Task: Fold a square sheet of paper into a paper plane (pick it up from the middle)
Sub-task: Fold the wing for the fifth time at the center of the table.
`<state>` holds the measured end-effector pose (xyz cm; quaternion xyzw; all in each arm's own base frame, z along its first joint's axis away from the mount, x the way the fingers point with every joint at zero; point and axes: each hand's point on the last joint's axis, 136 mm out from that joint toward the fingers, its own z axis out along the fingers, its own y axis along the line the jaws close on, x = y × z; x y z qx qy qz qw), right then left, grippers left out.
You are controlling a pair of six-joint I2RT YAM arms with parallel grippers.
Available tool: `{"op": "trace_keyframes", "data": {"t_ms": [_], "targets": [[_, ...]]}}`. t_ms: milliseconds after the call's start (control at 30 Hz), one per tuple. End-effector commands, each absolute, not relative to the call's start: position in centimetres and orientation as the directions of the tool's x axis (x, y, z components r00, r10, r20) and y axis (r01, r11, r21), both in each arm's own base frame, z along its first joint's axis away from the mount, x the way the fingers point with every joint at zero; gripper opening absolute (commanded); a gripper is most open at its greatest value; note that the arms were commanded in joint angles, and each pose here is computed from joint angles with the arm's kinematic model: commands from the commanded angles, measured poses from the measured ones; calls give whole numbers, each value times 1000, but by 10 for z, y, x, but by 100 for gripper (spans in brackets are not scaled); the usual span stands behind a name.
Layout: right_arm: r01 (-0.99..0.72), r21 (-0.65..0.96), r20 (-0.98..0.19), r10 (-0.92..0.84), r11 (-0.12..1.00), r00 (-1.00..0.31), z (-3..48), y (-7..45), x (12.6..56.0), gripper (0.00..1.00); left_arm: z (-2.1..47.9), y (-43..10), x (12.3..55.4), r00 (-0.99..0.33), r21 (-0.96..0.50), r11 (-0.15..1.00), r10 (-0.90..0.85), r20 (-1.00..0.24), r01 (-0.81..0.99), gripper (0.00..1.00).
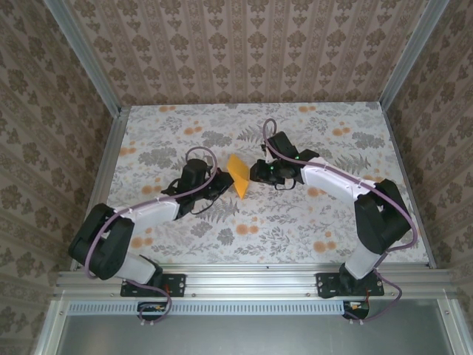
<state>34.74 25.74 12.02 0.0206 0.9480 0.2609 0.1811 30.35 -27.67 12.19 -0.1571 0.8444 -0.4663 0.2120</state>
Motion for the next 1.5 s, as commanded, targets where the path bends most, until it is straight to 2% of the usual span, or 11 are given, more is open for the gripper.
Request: {"op": "trace_keyframes", "data": {"t_ms": [0,167,267,367,767,933,1133,1467], "targets": [[39,398,-314,176,917,-933,106,232,345,31,137,-282,316,-841,-905,424,-501,-204,-33,0],[118,281,-315,208,953,-926,95,209,346,33,135,-279,326,-809,-924,382,-550,-209,-21,0],[129,262,-317,211,957,-925,93,205,346,34,137,-277,330,-795,-933,359,-567,-216,-3,0],[125,271,-312,210,954,-927,92,208,347,34,131,-274,330,-791,-923,385,-570,-224,-16,0],[14,409,-257,130,913,-958,83,257,349,34,75,-220,297,-756,-841,516,-612,-230,-162,0],[-113,477,-271,24,872,-962,92,296,345,33,62,-208,287,-770,-784,595,-579,-266,-176,0],[-242,539,-306,-80,807,-949,105,340,336,26,50,-209,278,-817,-740,660,-494,-298,-130,0],[-183,612,-182,-88,769,-979,70,360,328,21,49,-225,271,-866,-705,709,-365,-340,-22,0]]}}
